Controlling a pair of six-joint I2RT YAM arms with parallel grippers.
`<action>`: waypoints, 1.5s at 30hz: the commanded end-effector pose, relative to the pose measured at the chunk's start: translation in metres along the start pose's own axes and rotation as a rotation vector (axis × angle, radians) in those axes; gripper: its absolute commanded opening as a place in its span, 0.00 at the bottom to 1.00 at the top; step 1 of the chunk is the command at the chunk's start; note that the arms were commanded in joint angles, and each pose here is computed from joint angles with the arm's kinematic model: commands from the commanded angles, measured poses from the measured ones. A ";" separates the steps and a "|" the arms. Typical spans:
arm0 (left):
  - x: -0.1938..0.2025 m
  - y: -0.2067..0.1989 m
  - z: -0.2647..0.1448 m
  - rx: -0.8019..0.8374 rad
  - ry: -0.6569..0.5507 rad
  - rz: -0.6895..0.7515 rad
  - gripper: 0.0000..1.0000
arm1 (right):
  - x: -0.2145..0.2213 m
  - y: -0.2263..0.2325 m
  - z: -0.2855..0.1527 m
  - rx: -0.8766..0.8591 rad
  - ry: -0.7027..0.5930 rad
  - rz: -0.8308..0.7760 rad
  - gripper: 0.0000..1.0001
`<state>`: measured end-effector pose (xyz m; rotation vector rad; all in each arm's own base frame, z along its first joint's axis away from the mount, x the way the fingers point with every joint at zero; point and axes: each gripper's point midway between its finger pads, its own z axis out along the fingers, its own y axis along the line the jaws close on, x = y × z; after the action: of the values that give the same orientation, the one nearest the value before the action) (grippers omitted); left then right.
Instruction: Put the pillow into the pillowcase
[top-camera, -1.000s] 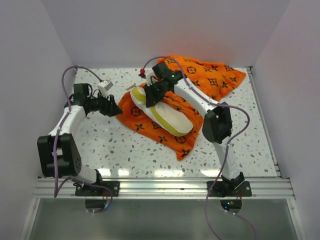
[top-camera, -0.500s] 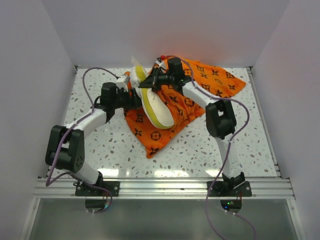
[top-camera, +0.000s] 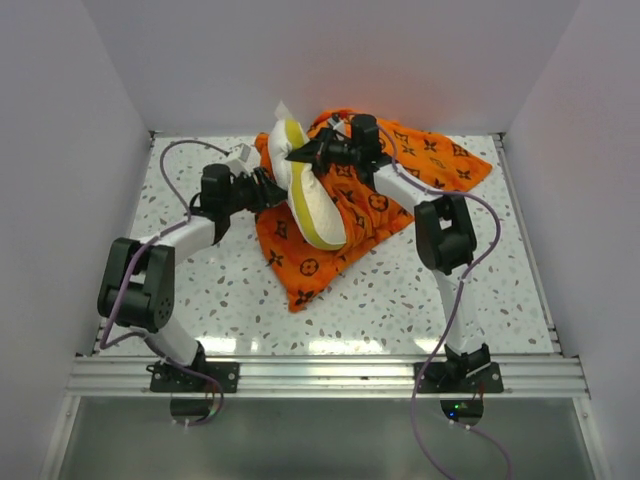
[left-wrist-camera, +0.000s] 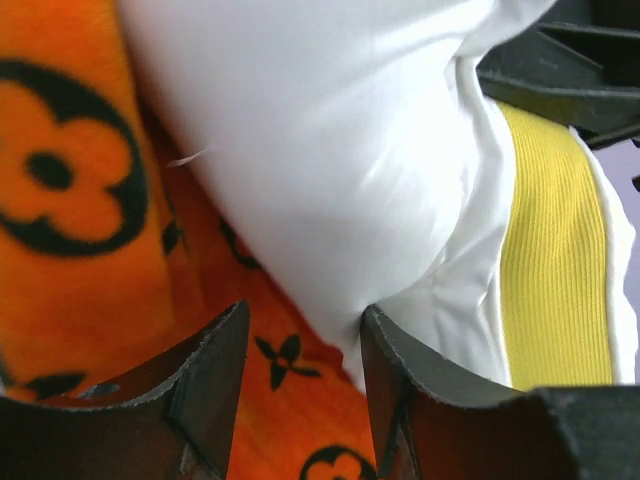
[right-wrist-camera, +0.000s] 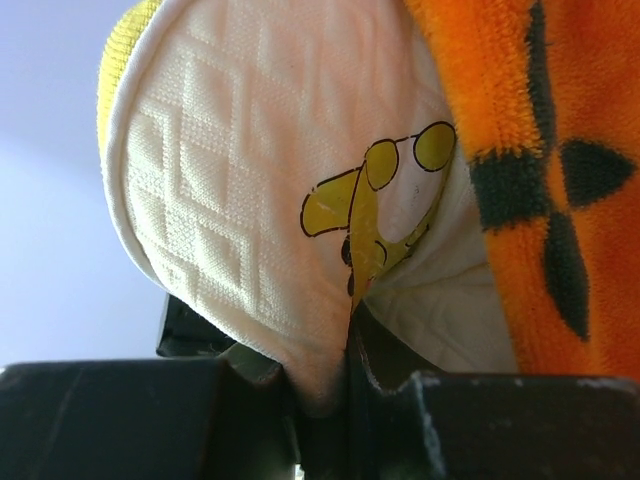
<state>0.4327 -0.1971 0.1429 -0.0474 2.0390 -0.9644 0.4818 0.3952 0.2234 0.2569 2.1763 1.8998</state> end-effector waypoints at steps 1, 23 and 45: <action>0.002 -0.001 -0.034 0.050 0.018 0.024 0.51 | 0.002 0.085 -0.017 -0.177 0.001 -0.101 0.00; 0.015 0.028 0.120 -0.263 -0.014 -0.028 0.65 | 0.003 0.122 -0.030 -0.220 -0.031 -0.052 0.00; 0.025 0.163 0.020 -0.725 0.291 0.215 0.00 | -0.033 0.053 -0.072 -0.102 -0.123 0.035 0.00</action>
<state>0.5097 -0.1793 0.0230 -0.1156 2.3927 -0.2625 0.5067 0.3433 0.2483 0.5147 2.0749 1.9140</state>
